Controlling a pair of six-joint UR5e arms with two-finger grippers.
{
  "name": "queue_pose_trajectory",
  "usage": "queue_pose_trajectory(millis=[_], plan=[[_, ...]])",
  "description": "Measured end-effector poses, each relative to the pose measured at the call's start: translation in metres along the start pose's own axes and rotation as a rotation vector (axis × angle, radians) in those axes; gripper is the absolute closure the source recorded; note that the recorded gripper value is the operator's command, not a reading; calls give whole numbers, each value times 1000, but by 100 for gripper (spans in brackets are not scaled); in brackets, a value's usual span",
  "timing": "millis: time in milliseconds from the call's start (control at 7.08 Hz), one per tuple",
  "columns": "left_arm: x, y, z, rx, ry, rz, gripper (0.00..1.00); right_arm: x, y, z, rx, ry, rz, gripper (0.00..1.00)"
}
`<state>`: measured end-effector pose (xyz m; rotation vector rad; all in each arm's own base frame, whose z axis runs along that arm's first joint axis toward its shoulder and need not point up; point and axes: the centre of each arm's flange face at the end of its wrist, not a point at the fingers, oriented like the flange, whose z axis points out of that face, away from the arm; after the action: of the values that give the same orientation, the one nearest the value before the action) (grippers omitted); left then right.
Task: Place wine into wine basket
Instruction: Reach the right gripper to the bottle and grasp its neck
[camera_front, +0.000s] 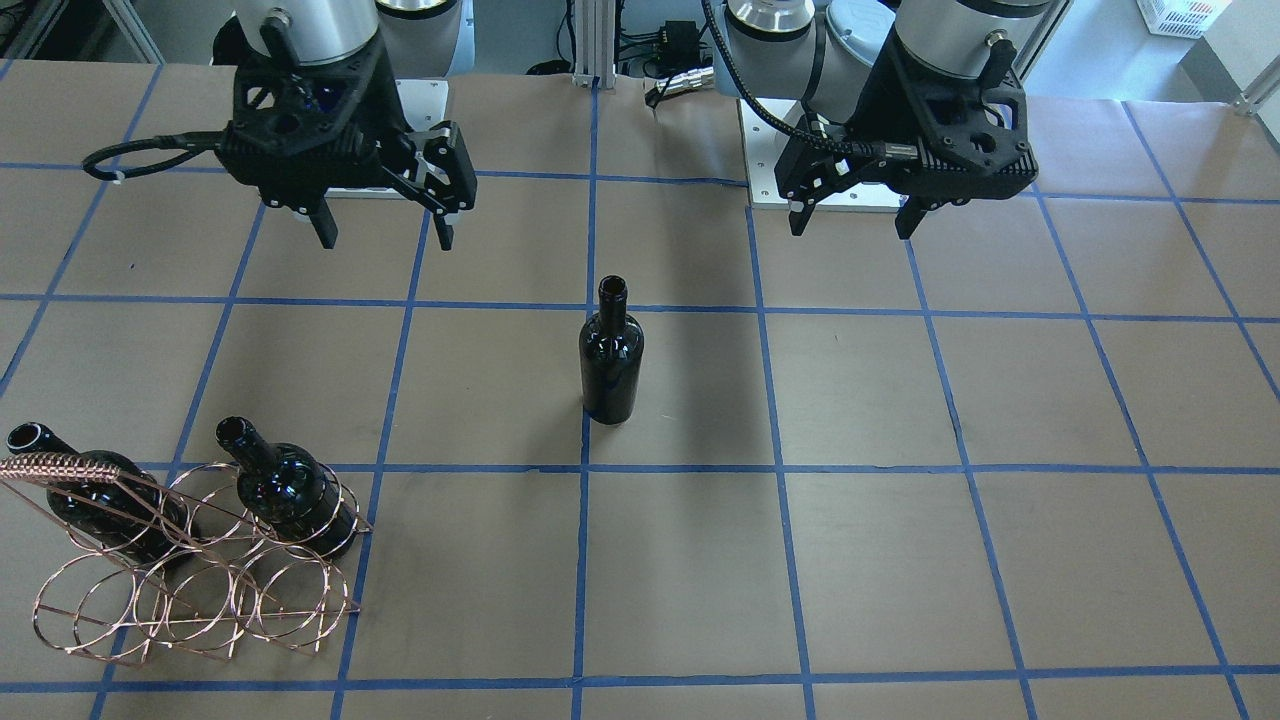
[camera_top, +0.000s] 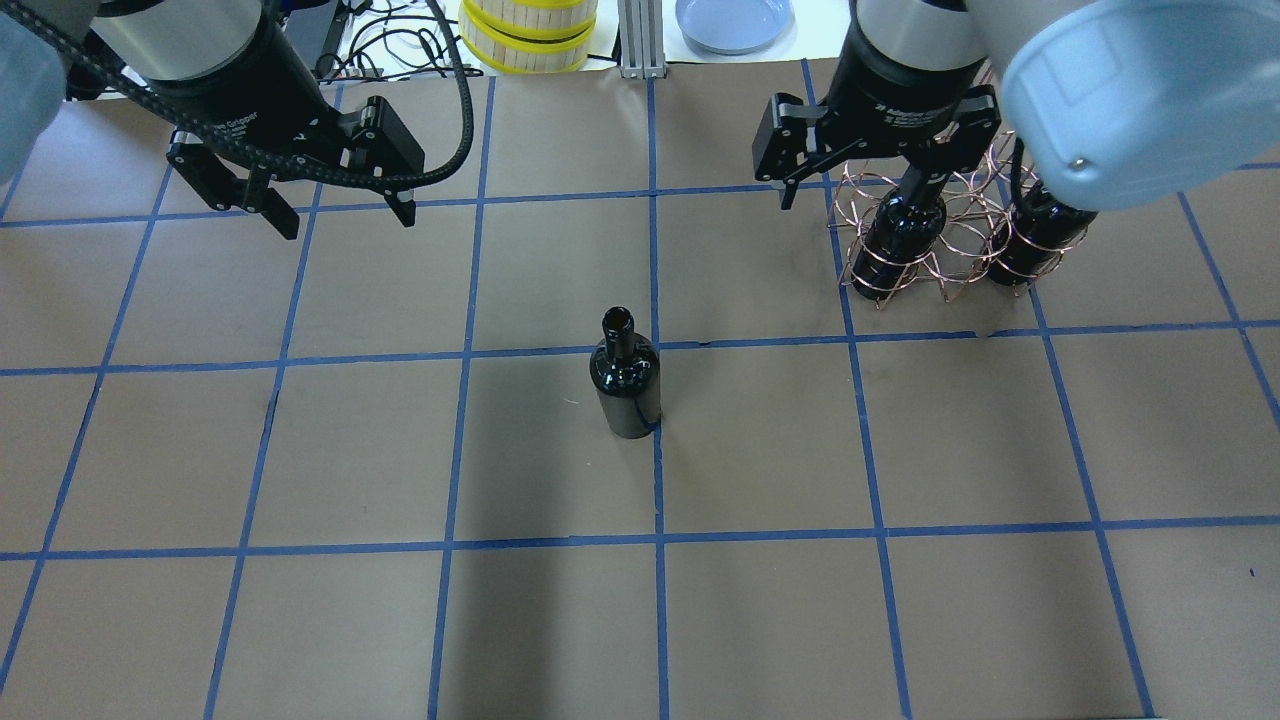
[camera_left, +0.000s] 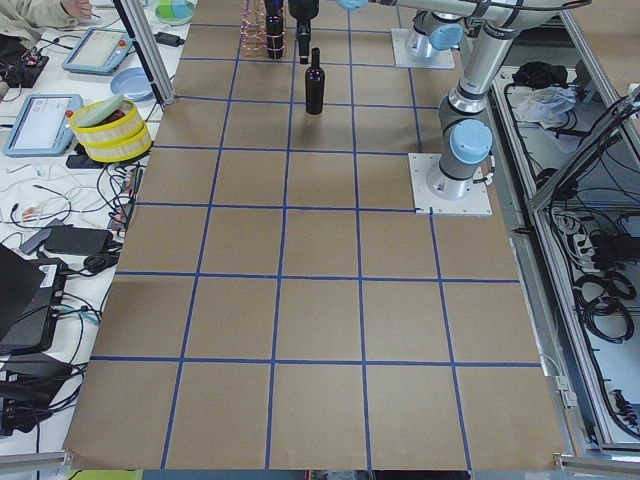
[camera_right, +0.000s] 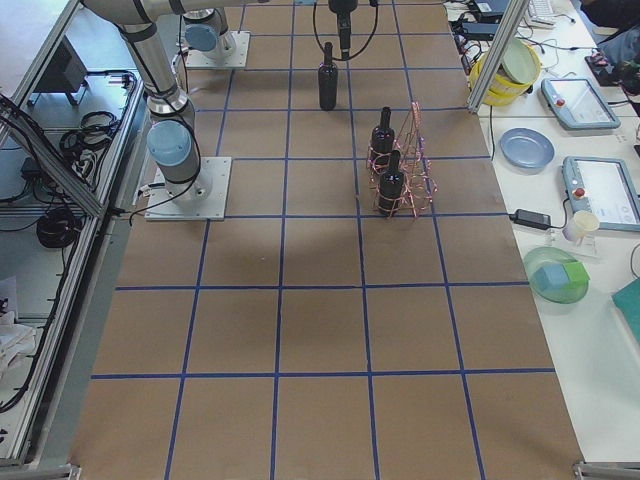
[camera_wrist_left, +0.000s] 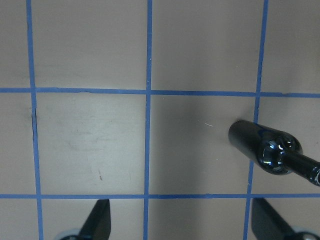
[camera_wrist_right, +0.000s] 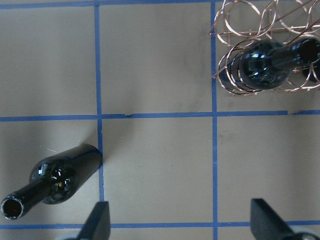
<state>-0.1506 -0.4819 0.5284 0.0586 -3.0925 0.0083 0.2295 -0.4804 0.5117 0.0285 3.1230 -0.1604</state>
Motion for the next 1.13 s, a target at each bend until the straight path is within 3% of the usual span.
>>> queue_pose_trajectory(millis=[424, 565, 848, 1130], plan=[[-10, 2, 2, 2, -77, 66, 0, -93, 27, 38, -43, 9, 94, 0], [-10, 2, 2, 2, -81, 76, 0, -126, 33, 51, -20, -7, 103, 11], [-11, 2, 1, 1, -83, 86, 0, -164, 31, 77, 30, -24, 92, 0], [-10, 0, 3, -3, -80, 86, 0, -168, 32, 86, 49, 21, 86, 0]])
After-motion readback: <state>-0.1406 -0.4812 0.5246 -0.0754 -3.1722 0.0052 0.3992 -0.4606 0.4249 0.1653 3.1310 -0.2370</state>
